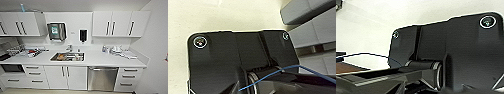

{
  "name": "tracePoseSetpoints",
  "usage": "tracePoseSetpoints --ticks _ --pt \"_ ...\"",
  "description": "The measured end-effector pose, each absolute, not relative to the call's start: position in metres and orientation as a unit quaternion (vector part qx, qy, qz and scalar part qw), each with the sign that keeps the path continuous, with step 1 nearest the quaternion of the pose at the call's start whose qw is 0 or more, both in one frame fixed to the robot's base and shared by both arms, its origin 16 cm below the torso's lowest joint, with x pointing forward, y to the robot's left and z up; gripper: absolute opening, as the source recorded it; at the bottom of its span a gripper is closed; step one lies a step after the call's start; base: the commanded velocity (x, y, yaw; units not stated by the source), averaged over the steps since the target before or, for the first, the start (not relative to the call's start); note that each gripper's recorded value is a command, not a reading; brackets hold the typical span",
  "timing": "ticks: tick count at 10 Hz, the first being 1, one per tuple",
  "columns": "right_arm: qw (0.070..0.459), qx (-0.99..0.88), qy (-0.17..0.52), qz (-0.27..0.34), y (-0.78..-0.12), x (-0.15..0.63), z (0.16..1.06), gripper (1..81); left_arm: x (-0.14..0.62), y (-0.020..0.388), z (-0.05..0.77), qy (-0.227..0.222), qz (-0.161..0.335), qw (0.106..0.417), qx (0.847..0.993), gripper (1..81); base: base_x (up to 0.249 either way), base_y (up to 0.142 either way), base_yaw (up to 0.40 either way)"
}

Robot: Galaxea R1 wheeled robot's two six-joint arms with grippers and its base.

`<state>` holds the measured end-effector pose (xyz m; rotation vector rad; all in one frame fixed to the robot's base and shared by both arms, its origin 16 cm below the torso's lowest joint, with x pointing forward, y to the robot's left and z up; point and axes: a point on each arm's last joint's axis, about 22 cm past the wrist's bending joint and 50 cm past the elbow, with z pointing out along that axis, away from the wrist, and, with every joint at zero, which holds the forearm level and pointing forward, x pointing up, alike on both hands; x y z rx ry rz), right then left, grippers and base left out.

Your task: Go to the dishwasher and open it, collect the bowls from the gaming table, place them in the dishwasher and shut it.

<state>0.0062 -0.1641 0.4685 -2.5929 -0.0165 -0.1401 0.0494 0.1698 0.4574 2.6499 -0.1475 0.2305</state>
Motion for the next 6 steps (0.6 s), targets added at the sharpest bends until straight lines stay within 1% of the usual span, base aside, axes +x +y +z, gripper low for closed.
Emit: tracePoseSetpoints --ticks 4,6 --pt "0.268 -0.962 -0.006 -0.052 -0.165 0.006 0.468 81.1 0.047 0.169 0.457 -0.054 0.083 0.237 0.967 81.1 0.14 0.0 0.0" --pt "0.267 -0.962 -0.008 -0.06 -0.166 0.021 0.469 81.1 0.061 0.17 0.458 -0.054 0.091 0.236 0.966 81.1 0.141 0.0 0.0"
